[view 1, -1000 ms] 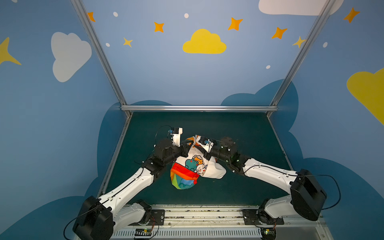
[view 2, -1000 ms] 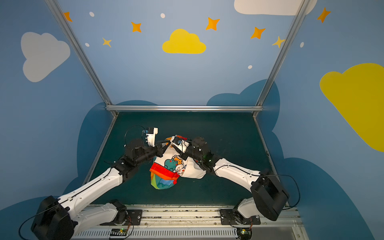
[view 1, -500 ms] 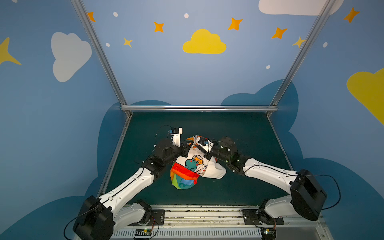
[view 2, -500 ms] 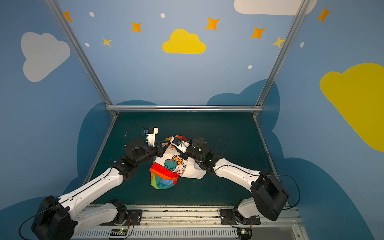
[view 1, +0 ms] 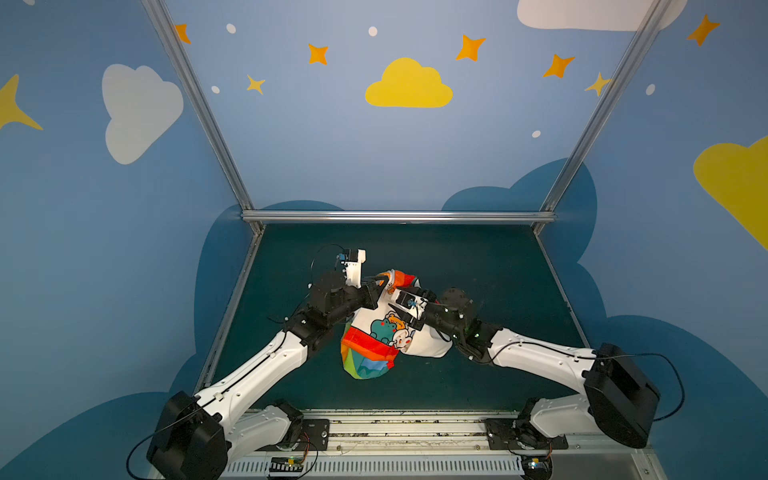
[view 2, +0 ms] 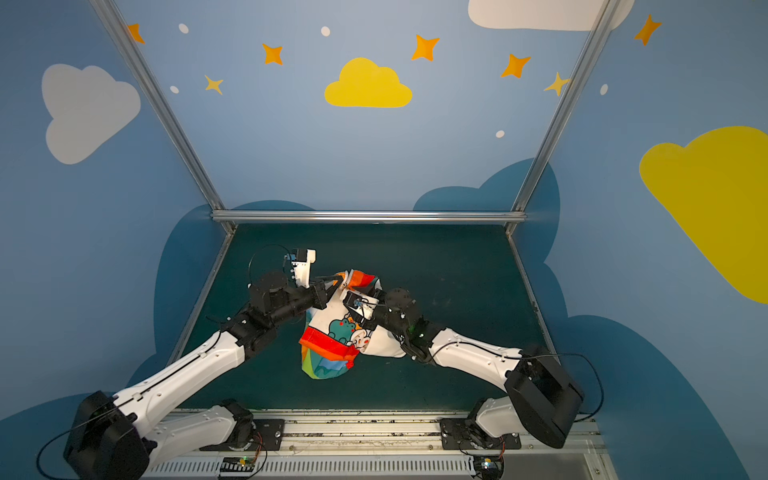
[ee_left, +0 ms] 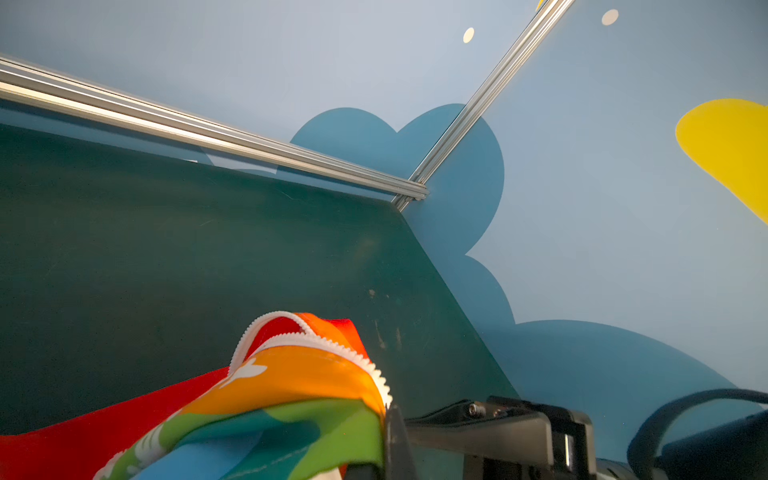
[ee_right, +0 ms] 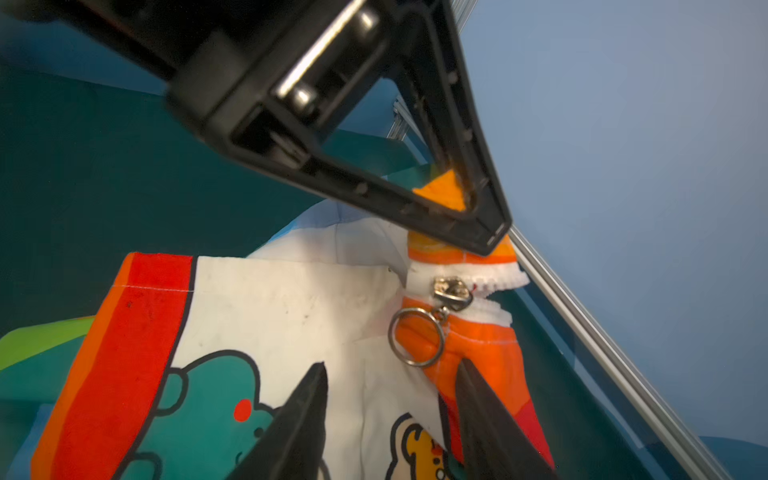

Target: Zip up the jacket

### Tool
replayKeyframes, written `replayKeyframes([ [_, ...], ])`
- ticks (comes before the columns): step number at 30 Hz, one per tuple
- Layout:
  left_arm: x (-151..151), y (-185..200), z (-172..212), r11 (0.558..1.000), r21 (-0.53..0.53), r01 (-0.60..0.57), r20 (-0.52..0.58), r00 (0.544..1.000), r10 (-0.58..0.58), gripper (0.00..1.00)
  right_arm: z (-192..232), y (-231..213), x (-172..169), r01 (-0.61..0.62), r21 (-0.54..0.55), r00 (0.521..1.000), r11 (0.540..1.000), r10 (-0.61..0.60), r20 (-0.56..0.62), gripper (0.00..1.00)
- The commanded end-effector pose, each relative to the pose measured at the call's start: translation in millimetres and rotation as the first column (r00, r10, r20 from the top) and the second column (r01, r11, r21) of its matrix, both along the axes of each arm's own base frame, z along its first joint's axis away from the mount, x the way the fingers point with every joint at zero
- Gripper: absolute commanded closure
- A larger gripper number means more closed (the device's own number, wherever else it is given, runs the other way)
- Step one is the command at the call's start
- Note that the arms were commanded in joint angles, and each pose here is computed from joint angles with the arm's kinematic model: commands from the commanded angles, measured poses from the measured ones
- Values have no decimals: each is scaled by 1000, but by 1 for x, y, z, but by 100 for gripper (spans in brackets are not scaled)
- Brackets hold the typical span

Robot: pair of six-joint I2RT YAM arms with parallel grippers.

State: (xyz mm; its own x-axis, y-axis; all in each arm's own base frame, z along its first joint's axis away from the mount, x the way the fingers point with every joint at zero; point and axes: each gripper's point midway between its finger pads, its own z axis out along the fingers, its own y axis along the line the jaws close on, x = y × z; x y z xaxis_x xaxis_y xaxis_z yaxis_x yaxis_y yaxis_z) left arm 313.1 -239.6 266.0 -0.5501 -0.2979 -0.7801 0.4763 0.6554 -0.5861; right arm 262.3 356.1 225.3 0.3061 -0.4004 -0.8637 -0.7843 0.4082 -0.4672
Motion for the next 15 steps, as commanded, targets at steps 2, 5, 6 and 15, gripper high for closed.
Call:
replayKeyframes([
  [2, -2, -4, 16, 1000, -25, 17, 15, 1000, -17, 97, 19, 4, 5, 25, 62, 998, 998, -29, 53, 42],
  [5, -2, -3, 17, 1000, -27, 16, 16, 1000, -15, 97, 22, 6, 9, 35, 89, 997, 995, -40, 59, 42],
  [6, -2, -3, 17, 1000, -27, 15, 17, 1000, -15, 97, 20, 6, 11, 46, 92, 998, 995, -50, 47, 42],
  [15, -5, -3, 15, 999, -38, 16, 9, 1000, -16, 97, 28, 9, 19, 90, 165, 993, 982, -102, 65, 40],
])
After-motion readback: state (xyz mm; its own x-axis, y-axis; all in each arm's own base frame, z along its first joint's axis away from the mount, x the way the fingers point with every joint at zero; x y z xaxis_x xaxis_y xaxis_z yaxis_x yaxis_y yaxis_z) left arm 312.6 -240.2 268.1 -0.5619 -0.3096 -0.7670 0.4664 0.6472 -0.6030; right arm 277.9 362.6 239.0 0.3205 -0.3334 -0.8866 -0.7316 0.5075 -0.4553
